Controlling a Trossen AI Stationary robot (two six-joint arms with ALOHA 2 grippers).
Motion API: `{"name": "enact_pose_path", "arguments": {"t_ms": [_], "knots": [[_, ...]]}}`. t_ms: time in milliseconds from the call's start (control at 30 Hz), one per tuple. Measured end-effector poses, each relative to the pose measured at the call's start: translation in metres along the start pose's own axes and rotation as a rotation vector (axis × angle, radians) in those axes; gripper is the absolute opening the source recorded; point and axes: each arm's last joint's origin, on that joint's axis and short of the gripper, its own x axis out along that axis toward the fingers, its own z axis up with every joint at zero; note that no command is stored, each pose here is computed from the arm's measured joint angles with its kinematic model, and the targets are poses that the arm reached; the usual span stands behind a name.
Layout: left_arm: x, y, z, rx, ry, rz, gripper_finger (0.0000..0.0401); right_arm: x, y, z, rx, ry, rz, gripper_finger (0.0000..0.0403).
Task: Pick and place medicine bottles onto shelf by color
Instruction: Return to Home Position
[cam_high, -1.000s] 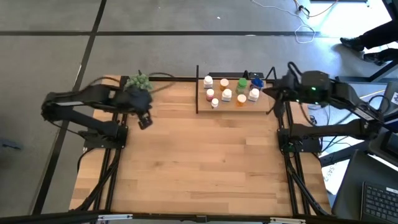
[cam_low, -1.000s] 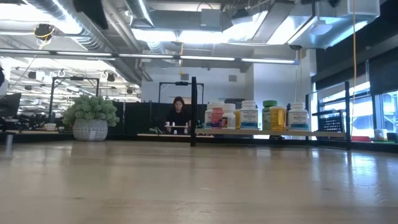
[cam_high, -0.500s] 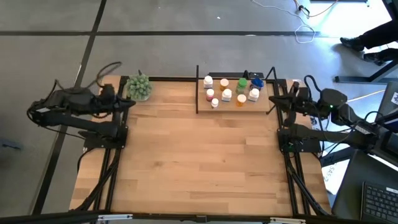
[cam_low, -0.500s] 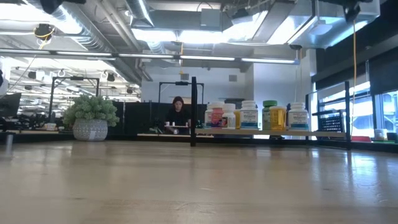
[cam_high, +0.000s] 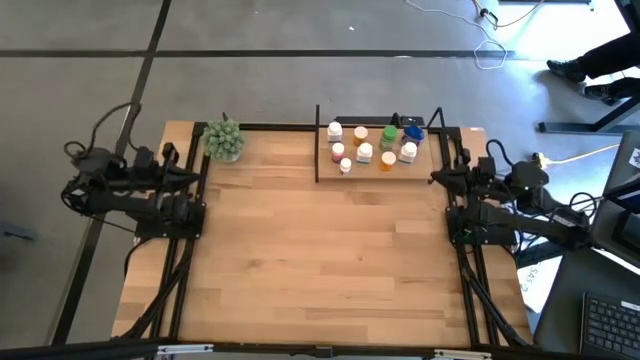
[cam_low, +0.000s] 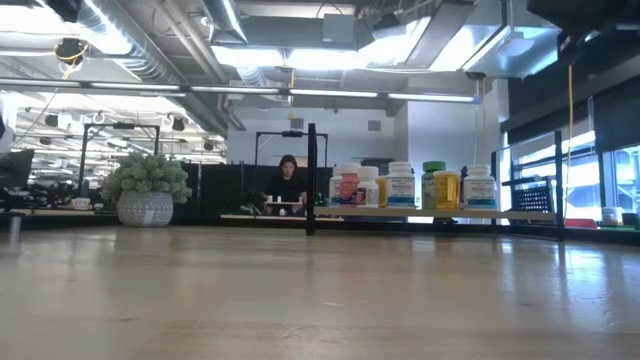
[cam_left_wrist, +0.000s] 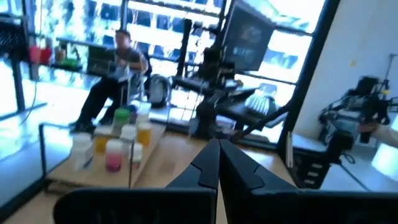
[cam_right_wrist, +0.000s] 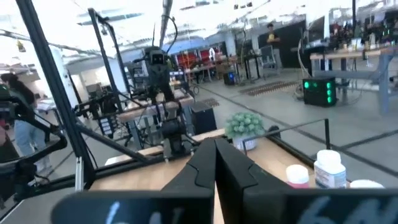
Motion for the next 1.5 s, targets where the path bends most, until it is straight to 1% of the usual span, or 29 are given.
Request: {"name": "enact_pose_path", "arguments": {"t_ms": [67, 100, 200, 300, 367, 433, 500, 633, 733, 833, 967, 1100, 1300, 1367, 1500], "knots": [[0.001, -0.001, 0.002, 0.005, -0.010, -0.015, 0.0002, -0.004, 0.000, -0.002, -0.002, -0.034, 0.011, 0.0005], [0.001, -0.001, 0.001, 0.018, 0.006, -0.021, 0.0002, -0.005, 0.000, -0.003, -0.004, -0.047, 0.014, 0.0005], [-0.001, -0.002, 0.005, 0.052, -0.024, -0.064, 0.0001, -0.002, -0.001, -0.006, -0.021, -0.049, 0.014, 0.0005], [0.003, -0.002, -0.003, 0.059, 0.026, -0.055, 0.0002, 0.002, -0.003, -0.013, -0.017, -0.076, 0.021, 0.0005], [0.002, -0.002, 0.000, 0.062, 0.001, -0.059, 0.0002, 0.007, -0.005, -0.020, -0.010, -0.099, 0.026, 0.0005], [0.006, -0.002, -0.003, 0.075, -0.015, -0.053, 0.0001, 0.012, -0.007, -0.027, -0.002, -0.154, 0.046, 0.0005], [0.013, -0.002, -0.013, 0.098, 0.005, -0.058, 0.0001, 0.018, -0.010, -0.041, 0.007, -0.188, 0.079, 0.0005], [0.026, -0.002, -0.028, 0.151, -0.011, -0.058, 0.0001, 0.025, -0.017, -0.069, 0.014, -0.207, 0.093, 0.0005], [0.037, -0.001, -0.044, 0.165, 0.011, -0.058, 0.0001, 0.029, -0.022, -0.088, 0.036, -0.166, 0.085, 0.0005], [0.042, 0.000, -0.054, 0.159, 0.022, -0.056, 0.0001, 0.029, -0.022, -0.091, 0.029, -0.130, 0.101, 0.0005], [0.051, 0.001, -0.072, 0.163, 0.043, -0.060, 0.0001, 0.029, -0.020, -0.092, -0.033, -0.107, 0.168, 0.0005], [0.060, 0.003, -0.092, 0.178, 0.044, -0.068, 0.0001, 0.029, -0.019, -0.094, -0.078, -0.091, 0.197, 0.0005], [0.069, 0.005, -0.121, 0.172, 0.069, -0.108, 0.0001, 0.029, -0.019, -0.101, -0.068, -0.005, 0.252, 0.0005], [0.071, 0.006, -0.132, 0.170, 0.068, -0.132, 0.0001, 0.029, -0.019, -0.102, -0.065, 0.014, 0.250, 0.0005], [0.075, 0.008, -0.151, 0.169, 0.053, -0.136, 0.0002, 0.029, -0.019, -0.103, -0.064, 0.022, 0.250, 0.0005]]}}
